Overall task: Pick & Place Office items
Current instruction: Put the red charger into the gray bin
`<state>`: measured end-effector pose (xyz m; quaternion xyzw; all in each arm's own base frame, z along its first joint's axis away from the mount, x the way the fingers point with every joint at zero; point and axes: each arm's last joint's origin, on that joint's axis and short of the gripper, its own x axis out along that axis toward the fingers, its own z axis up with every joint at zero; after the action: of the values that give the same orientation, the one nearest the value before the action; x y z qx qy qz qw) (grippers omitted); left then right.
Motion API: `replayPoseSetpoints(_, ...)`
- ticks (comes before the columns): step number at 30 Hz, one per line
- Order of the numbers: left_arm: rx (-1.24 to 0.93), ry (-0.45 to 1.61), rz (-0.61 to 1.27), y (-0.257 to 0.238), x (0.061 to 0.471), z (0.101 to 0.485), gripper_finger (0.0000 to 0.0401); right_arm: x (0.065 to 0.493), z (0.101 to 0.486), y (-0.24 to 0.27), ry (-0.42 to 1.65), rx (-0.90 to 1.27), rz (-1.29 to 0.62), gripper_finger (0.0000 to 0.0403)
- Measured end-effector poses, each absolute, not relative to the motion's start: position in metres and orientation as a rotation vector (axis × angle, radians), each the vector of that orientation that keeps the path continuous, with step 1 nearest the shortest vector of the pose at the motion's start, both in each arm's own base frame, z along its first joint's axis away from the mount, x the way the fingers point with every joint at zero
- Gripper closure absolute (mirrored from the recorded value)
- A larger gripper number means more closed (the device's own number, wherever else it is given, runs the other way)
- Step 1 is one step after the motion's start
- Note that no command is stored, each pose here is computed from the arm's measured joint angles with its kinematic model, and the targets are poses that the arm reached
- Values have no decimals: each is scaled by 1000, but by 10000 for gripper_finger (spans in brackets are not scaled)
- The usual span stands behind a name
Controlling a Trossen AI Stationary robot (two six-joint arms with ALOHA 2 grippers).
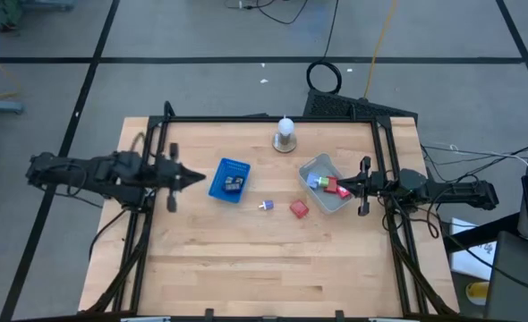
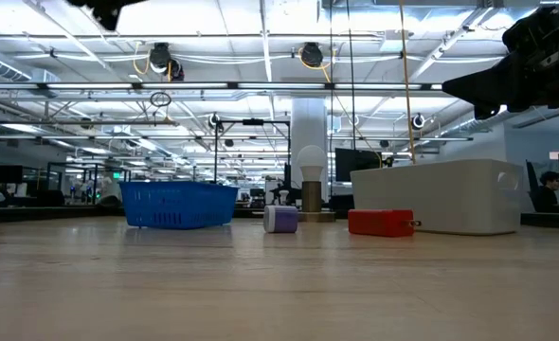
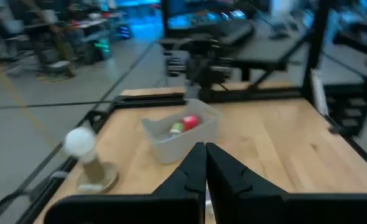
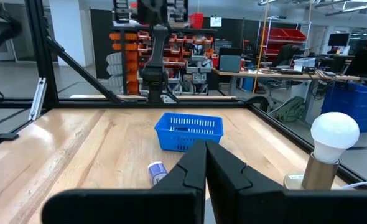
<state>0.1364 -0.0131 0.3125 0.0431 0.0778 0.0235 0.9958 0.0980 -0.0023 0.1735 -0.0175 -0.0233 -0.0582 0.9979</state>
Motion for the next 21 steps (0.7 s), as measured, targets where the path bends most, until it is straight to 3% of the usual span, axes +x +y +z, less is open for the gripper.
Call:
replayPoseSetpoints(10,55,52,52,-7,92,254,399,98,174,-2,-47,-36,-116,403)
replayPoseSetpoints(21,82,30,53,-6,84,201,398,98,174,-2,-47,-36,-116,403)
